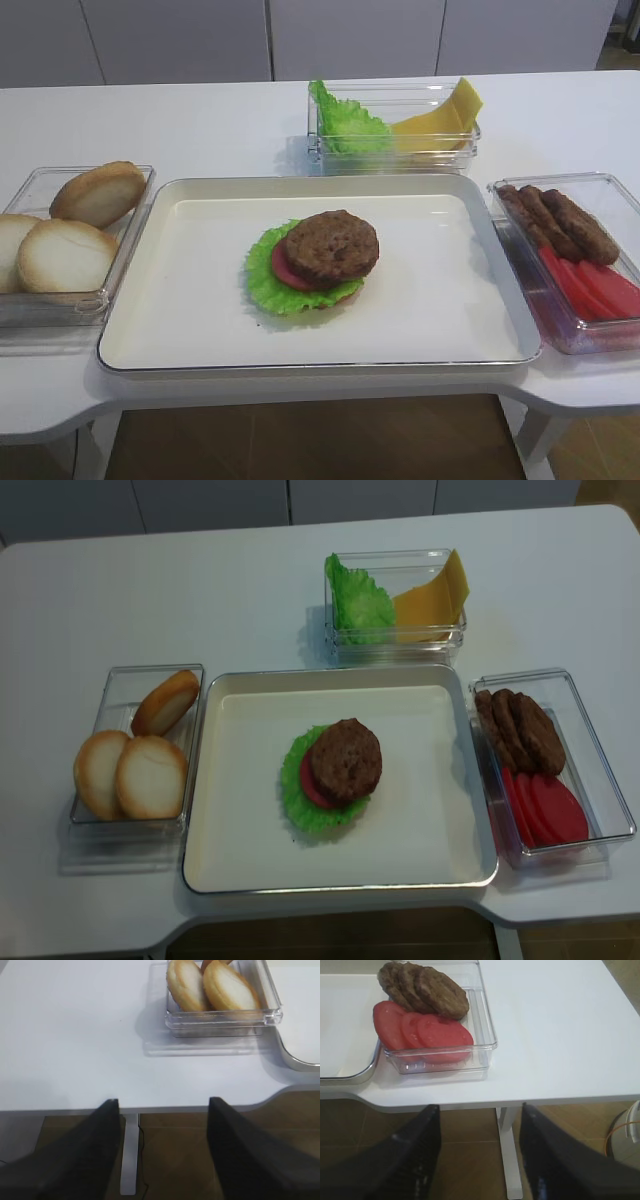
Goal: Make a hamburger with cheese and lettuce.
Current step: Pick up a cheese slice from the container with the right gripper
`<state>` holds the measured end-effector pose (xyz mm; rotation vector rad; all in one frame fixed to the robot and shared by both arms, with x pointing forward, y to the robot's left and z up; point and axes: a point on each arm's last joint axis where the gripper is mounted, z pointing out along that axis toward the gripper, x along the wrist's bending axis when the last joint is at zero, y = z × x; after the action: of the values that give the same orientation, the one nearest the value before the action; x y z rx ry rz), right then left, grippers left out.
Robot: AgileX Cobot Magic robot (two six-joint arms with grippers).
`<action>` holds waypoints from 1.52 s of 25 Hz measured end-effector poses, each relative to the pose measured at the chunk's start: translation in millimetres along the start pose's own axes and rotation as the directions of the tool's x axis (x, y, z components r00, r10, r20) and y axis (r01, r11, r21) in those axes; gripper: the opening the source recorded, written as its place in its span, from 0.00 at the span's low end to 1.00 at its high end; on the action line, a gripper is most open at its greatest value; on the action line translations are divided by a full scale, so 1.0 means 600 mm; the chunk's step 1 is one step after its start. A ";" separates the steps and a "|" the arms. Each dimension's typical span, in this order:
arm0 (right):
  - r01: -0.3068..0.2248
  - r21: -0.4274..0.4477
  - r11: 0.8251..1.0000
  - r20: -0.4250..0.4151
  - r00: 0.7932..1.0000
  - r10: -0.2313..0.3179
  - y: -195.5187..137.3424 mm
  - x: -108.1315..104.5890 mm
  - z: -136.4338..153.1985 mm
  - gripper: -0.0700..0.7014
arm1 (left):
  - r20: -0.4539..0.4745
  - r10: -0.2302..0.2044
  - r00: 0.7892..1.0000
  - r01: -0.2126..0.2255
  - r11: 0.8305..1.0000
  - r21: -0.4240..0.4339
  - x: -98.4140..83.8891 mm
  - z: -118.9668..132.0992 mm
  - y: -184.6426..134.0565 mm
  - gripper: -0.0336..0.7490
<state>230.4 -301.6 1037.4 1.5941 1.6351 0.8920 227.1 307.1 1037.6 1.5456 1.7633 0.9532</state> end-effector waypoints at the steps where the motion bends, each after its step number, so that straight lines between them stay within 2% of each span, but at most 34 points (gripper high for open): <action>1: 0.000 0.000 1.000 0.000 1.000 0.000 0.000 0.000 0.000 0.62 | 0.000 0.000 1.000 0.000 1.000 0.000 0.000 0.000 0.000 0.57; 38: 0.001 0.000 1.000 0.002 1.000 -0.001 0.000 0.000 0.000 0.62 | 0.000 0.000 1.000 0.000 1.000 0.000 0.000 0.000 0.000 0.57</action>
<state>230.4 -301.8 1037.4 1.5936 1.6342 0.8893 227.1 307.1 1037.6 1.5456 1.7633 0.9532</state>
